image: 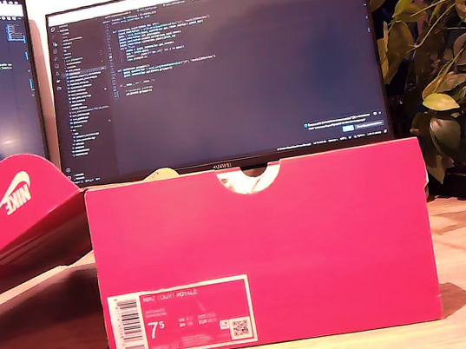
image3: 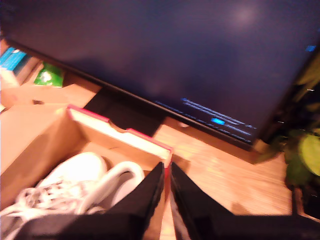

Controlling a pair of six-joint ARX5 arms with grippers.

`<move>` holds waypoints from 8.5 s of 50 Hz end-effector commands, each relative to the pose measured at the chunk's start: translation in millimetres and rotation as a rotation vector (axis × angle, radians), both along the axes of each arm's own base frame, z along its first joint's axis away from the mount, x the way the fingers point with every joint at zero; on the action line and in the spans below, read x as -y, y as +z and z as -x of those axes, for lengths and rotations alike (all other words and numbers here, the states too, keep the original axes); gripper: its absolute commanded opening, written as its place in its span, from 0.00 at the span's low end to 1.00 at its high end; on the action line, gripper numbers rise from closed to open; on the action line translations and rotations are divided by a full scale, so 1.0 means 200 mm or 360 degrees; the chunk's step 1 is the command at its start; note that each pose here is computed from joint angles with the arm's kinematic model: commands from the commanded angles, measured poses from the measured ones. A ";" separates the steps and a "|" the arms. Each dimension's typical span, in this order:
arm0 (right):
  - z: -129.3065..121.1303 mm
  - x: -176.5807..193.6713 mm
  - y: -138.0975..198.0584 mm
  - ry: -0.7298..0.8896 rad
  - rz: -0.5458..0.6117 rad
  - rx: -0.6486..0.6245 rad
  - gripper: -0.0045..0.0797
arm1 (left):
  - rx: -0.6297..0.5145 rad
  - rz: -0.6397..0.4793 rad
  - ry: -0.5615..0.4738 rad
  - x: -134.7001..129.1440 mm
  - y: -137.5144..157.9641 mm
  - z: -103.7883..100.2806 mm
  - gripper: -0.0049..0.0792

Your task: Pack the white shoes by picking the first shoe and placing it inside the red shoebox, left side, then picking and rotating the second shoe and placing it in the shoebox

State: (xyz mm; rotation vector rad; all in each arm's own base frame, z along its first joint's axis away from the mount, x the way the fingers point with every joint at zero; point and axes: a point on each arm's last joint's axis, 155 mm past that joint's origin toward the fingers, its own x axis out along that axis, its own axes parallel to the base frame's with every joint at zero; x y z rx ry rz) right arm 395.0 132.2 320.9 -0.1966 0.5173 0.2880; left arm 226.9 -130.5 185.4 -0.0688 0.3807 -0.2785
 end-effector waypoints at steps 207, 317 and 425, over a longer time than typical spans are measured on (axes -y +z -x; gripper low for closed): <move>0.84 0.63 -0.93 -0.0759 -0.0380 -0.0120 0.04 | -0.0137 -0.0101 -0.0165 0.14 -0.16 -0.20 0.04; 0.90 0.82 -1.18 -0.0981 -0.0495 0.0136 0.04 | 0.0039 0.0055 0.0173 -0.20 0.03 -0.33 0.04; 0.90 0.87 -1.16 -0.0821 -0.0016 0.0177 0.04 | 0.0063 0.0067 0.0173 -0.20 0.05 -0.33 0.04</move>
